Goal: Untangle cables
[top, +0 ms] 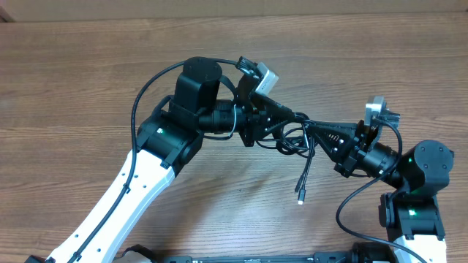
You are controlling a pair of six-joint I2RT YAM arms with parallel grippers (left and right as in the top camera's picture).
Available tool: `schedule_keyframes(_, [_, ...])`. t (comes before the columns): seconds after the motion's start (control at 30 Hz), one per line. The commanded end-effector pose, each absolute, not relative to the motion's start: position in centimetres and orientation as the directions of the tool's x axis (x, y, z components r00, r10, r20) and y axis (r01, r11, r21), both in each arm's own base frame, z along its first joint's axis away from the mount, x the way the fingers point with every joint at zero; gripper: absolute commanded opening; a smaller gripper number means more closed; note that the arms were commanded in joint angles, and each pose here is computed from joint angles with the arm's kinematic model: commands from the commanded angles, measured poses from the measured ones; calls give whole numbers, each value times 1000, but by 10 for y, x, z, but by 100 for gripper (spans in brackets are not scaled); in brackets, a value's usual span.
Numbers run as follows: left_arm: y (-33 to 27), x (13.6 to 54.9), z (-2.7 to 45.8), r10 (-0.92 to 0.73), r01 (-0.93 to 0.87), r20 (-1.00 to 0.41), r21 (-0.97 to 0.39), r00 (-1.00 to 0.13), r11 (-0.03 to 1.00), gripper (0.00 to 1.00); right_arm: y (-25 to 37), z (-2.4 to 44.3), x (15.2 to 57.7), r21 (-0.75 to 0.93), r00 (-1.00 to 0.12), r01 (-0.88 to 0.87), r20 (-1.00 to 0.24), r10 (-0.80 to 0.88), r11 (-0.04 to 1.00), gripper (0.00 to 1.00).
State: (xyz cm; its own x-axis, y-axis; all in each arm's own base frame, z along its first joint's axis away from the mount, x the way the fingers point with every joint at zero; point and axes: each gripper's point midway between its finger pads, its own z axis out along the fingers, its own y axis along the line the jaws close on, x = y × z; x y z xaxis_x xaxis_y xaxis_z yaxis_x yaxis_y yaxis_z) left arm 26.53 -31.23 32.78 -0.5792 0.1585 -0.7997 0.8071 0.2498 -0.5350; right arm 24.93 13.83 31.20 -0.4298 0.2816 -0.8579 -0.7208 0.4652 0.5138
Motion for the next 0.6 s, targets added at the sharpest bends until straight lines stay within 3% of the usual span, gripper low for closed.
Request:
schedule_keyframes(0.0, [-315, 240, 342, 192, 836, -814, -534, -548, 122, 12, 133, 322, 254, 496, -393, -711, -868, 304, 498, 4])
schedule_keyframes(0.47, [-323, 223, 334, 240, 837, -804, -539, -544, 91, 18, 133, 328, 254, 471, -361, -725, -881, 306, 502, 5])
schedule_keyframes(0.57, [-323, 229, 334, 230, 845, -814, -521, -534, 119, 4, 134, 327, 252, 475, -370, -729, -879, 300, 492, 5])
